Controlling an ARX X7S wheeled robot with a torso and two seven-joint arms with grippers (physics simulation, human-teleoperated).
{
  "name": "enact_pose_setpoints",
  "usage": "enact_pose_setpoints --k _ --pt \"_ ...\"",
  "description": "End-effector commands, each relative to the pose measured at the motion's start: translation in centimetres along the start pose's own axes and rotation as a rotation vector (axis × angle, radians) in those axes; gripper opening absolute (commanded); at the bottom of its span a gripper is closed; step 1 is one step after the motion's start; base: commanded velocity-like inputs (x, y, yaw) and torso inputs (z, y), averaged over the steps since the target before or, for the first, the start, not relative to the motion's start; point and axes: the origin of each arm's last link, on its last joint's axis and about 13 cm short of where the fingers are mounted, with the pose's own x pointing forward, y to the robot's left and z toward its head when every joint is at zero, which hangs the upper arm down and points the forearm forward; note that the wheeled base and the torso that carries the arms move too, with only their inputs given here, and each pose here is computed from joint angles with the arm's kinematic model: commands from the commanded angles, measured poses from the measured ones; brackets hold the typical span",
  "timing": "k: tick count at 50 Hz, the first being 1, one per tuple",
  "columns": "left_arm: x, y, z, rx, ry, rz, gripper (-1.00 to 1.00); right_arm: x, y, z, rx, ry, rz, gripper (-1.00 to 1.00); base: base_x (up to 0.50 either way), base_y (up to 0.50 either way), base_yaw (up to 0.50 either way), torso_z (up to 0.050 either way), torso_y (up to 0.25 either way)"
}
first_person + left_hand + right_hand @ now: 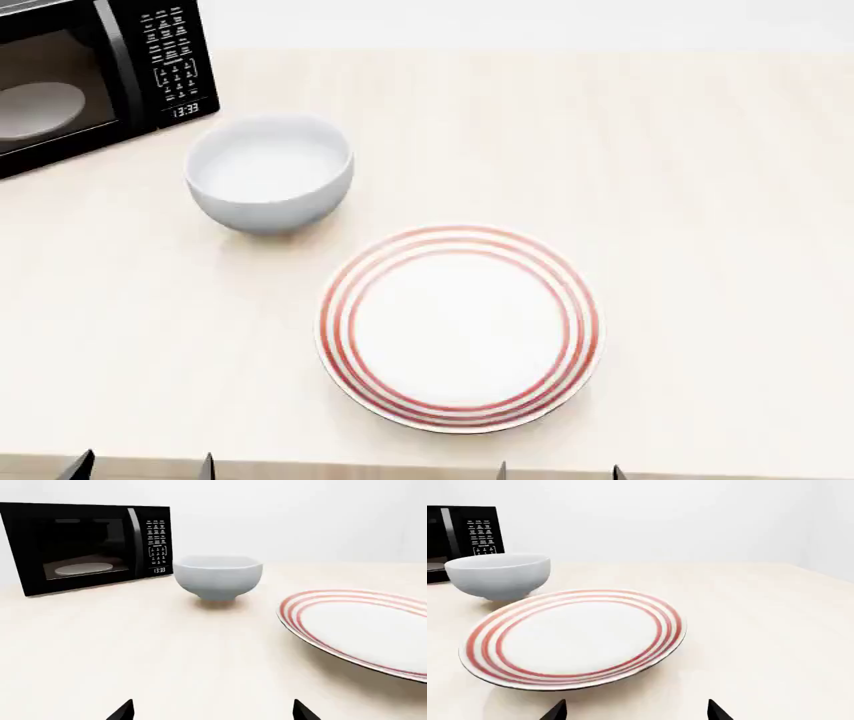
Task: Open the microwave.
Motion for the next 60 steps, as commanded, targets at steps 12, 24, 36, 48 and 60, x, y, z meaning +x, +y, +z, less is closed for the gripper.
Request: enact_pose_setpoints --k 12,24,36,48,60 --pt "-1.8 0.0 2.0 -0.001 -0.079 -0.021 1.0 -1.6 0.8 2.7 -0.039 -0.09 0.04 1.0 0.0 0.0 0.0 0.0 0.0" --pt "-1.8 0.0 1.8 0.004 -0.079 -0.025 1.0 -1.6 0.9 2.7 -0.035 -0.101 0.051 1.0 0.05 0.25 0.0 0.0 0.0" --pt "-1.7 -0.1 1.6 0.01 -0.076 -0.027 1.0 -1.7 0.9 2.7 -0.034 -0.108 0.062 1.0 0.11 0.38 0.0 0.0 0.0" --pt "-1.6 -0.2 1.4 0.012 -0.07 -0.036 1.0 -1.5 1.1 2.5 -0.029 -0.104 0.073 1.0 0.18 0.38 0.0 0.0 0.0" --pt "-1.8 -0.2 1.4 0.014 -0.07 -0.041 1.0 -1.7 1.0 2.4 -0.027 -0.104 0.083 1.0 0.23 0.39 0.0 0.0 0.0"
